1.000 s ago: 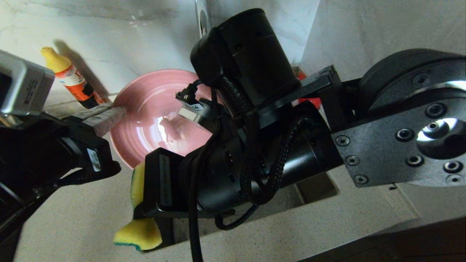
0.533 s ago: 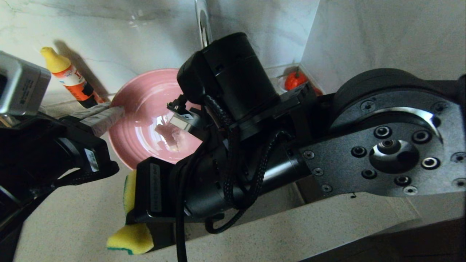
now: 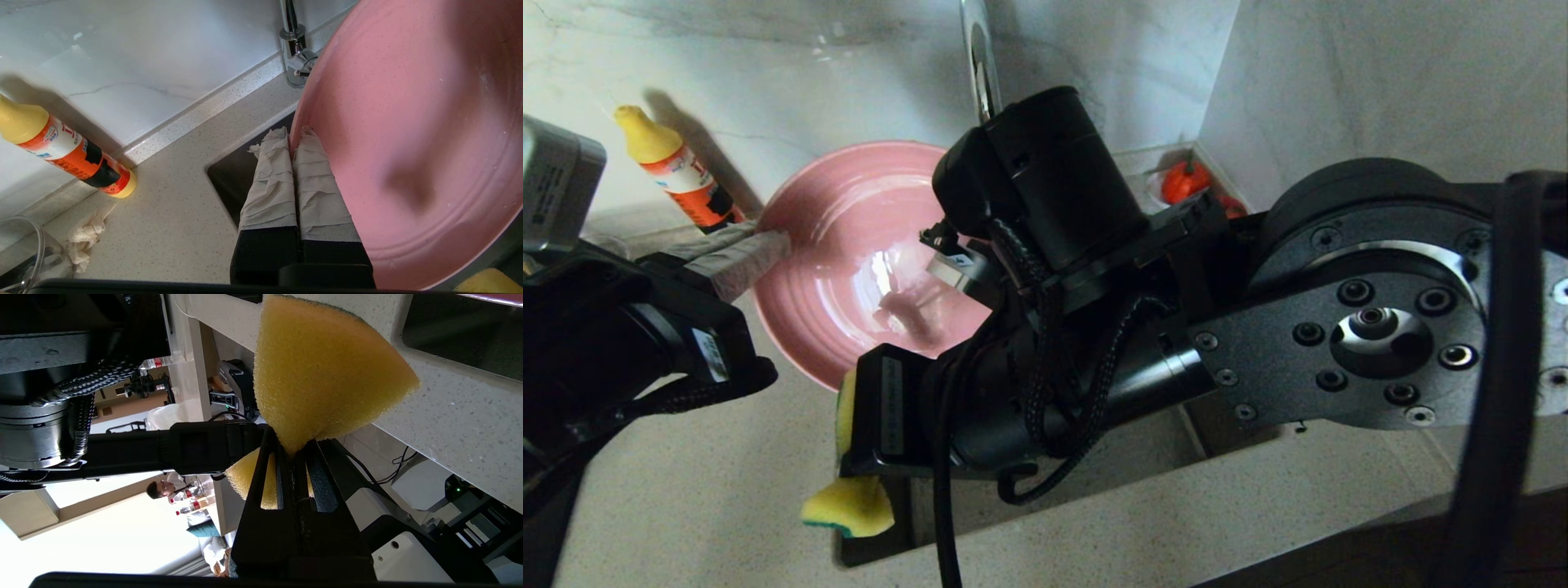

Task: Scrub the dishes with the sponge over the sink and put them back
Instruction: Wipe the plate

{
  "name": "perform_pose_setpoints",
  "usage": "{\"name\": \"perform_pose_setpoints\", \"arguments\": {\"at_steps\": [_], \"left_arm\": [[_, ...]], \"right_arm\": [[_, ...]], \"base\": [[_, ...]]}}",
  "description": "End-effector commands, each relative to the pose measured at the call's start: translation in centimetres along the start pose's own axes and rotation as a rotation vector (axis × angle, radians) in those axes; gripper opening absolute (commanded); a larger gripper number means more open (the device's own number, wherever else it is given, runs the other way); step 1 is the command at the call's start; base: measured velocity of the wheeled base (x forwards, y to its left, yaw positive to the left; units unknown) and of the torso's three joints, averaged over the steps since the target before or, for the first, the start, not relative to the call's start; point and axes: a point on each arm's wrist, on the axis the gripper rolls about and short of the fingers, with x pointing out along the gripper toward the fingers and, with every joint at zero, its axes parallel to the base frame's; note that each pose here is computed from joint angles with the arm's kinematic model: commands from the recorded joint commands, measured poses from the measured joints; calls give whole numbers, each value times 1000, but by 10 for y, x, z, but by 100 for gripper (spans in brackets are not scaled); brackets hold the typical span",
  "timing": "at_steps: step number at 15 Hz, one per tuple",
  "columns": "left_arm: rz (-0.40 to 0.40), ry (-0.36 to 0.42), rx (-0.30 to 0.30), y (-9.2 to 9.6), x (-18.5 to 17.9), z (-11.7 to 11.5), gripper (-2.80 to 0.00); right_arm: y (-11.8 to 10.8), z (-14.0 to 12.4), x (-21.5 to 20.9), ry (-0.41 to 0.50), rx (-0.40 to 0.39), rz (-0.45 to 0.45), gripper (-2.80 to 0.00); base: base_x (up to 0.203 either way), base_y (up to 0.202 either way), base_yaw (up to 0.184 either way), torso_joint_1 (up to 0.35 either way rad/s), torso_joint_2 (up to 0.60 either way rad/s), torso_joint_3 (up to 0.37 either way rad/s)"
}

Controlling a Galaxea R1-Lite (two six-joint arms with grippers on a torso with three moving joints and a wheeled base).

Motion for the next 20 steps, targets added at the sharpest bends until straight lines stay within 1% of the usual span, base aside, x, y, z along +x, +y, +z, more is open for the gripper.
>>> {"name": "perform_pose_setpoints", "arguments": {"at_steps": [1,6,9,17,20], "left_arm": [[5,-4,0,1,0,1,-280],[9,-13,-3,2,-4,2,-280],[9,-12,-2,2,-4,2,-280],[4,-4,2,3,-6,1,-280],[0,1,4,2,-6,0,-280]], "right_arm": [[-1,1,0,-4,7,-3,-280],[-10,15,-16,-52,24,-18,-280],[-8,18,-27,-73,24,-12,-280],[-19,34,-50,-142,46,-36,-280],[-15,36,-60,-165,37,-21,-280]], "base": [[0,0,0,0,0,0],[0,0,0,0,0,0],[0,0,0,0,0,0],[0,0,0,0,0,0],[0,0,0,0,0,0]]}}
